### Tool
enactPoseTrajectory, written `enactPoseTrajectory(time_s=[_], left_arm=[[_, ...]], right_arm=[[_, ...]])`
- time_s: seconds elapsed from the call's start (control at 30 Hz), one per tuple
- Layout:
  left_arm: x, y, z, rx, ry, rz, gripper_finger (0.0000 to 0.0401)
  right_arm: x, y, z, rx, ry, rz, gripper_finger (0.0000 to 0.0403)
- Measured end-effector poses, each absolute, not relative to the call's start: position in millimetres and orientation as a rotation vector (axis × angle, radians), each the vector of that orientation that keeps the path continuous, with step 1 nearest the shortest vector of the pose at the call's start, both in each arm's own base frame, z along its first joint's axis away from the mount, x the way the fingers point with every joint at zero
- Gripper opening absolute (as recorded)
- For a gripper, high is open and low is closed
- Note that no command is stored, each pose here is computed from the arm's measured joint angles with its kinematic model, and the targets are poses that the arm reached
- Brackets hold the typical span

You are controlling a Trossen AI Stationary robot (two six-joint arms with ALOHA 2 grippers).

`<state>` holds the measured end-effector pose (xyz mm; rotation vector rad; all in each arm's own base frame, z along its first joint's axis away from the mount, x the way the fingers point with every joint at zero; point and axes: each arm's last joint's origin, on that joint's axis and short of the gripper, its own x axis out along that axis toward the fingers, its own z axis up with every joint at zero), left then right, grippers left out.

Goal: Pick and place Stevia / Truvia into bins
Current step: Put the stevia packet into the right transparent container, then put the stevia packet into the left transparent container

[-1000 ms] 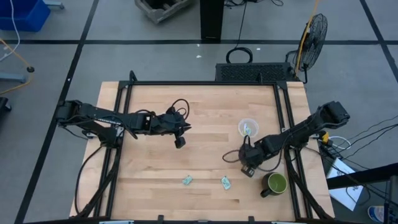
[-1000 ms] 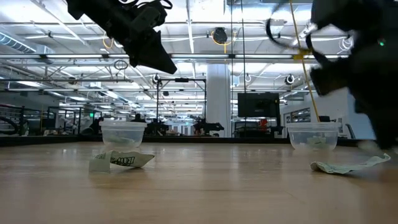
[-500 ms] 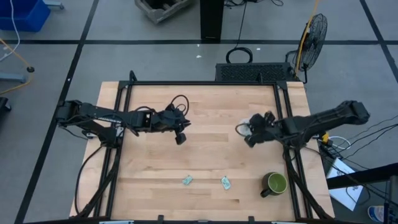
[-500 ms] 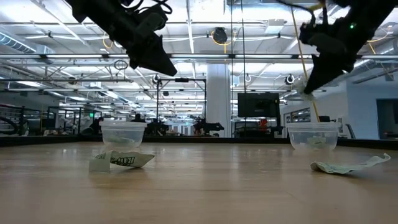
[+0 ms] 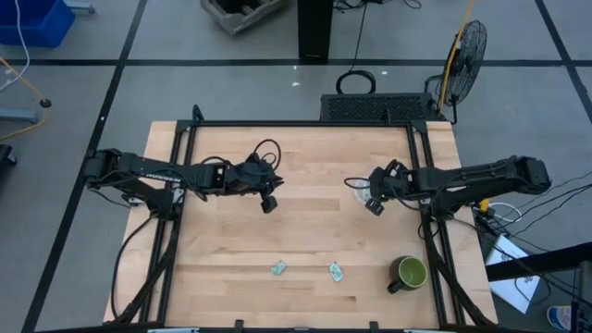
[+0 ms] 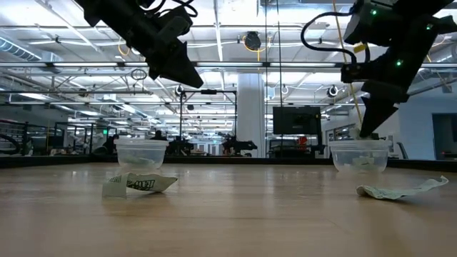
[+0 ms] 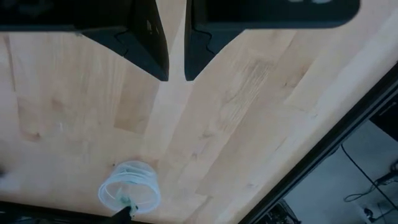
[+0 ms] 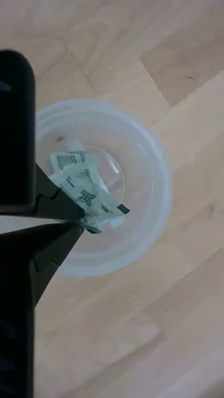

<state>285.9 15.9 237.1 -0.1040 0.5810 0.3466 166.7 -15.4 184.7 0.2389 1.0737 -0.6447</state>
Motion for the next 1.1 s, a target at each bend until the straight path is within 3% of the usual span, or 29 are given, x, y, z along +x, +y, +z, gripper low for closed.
enactPoseTrajectory(time_s=[0.4,0.53,0.77,0.97,1.1], left_arm=[[285.9,15.8,237.0,-0.096,0.583,0.343,0.0058],[286.0,13.7,236.8,-0.072,0.592,0.304,0.0058],[286.9,-10.1,236.2,-0.048,0.612,0.059,0.0058],[291.1,-66.2,219.4,-0.052,0.663,-0.25,0.0058],[292.7,-109.1,197.8,-0.069,0.704,-0.352,0.0058]], right_arm=[[176.8,-15.8,189.5,0.204,0.977,-0.568,0.0091],[189.9,-9.9,199.8,0.178,0.849,-0.374,0.0095],[211.3,12.7,219.5,0.112,0.59,-0.078,0.0091],[216.9,24.9,221.3,0.032,0.536,-0.041,0.0097],[220.8,25.3,222.7,-0.047,0.501,-0.066,0.0096]])
